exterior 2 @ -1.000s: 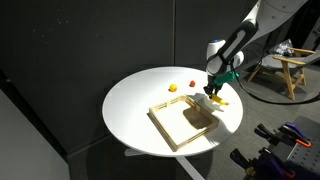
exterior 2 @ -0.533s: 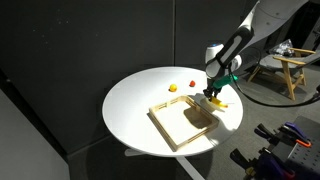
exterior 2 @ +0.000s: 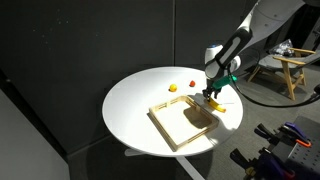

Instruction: Put the banana on the table

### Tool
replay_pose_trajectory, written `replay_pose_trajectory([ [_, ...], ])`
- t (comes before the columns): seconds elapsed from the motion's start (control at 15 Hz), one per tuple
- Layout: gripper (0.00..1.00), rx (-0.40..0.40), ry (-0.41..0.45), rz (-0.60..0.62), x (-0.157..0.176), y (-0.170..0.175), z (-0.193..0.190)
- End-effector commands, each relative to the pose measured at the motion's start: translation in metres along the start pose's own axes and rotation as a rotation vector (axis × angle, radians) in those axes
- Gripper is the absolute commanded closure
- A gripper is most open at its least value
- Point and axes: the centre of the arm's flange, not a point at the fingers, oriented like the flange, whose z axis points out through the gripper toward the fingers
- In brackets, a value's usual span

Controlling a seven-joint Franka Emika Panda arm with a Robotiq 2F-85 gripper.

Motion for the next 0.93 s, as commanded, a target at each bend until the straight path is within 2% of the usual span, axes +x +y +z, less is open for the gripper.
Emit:
replay_pose_trajectory([
  [0.0, 0.14, 0.011, 0.01, -0.016, 0.005, 0.001, -0.004],
  [0.07, 0.05, 0.013, 0.009, -0.018, 0.004, 0.001, -0.006],
  [0.13, 0.01, 0.013, 0.008, -0.021, 0.002, -0.001, -0.009],
  [0.47, 0.0, 0.019, 0.005, -0.057, -0.008, -0.013, -0.026],
  [0.87, 0.0, 0.03, 0.008, -0.124, -0.026, -0.044, -0.064],
])
